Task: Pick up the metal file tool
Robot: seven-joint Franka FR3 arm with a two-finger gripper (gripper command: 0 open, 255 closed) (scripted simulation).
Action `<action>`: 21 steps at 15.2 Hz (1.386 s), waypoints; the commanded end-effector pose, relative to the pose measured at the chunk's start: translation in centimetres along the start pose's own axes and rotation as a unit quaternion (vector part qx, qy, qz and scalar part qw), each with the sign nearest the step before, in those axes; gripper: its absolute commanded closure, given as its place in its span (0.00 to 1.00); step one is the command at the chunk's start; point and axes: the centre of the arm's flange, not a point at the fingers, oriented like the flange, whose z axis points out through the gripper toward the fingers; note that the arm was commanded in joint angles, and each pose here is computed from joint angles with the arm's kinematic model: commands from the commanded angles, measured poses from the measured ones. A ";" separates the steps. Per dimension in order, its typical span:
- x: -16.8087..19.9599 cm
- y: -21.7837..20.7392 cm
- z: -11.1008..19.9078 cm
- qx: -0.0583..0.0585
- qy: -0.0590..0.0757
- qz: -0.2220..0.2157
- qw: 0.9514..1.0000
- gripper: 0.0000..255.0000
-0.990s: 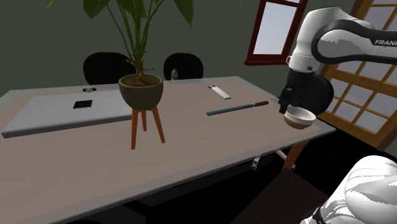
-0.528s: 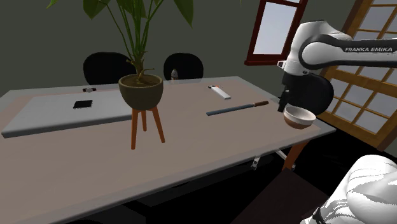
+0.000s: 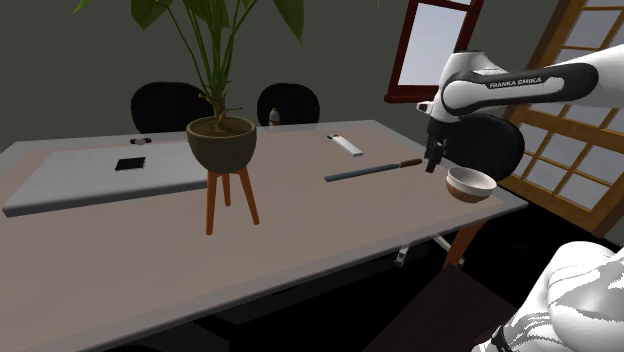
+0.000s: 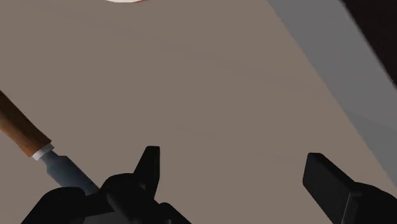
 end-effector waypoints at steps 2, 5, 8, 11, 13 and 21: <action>2.0 3.0 1.6 -0.003 0.005 -0.069 0.998 0.00; 4.1 5.8 3.2 -0.005 0.010 -0.133 0.991 0.00; 6.6 8.2 4.7 -0.007 0.016 -0.197 0.980 0.00; 9.4 10.4 6.2 -0.009 0.021 -0.259 0.966 0.00; 11.4 11.6 7.2 -0.010 0.025 -0.300 0.953 0.00; 14.4 12.8 11.1 -0.012 0.029 -0.355 0.934 0.00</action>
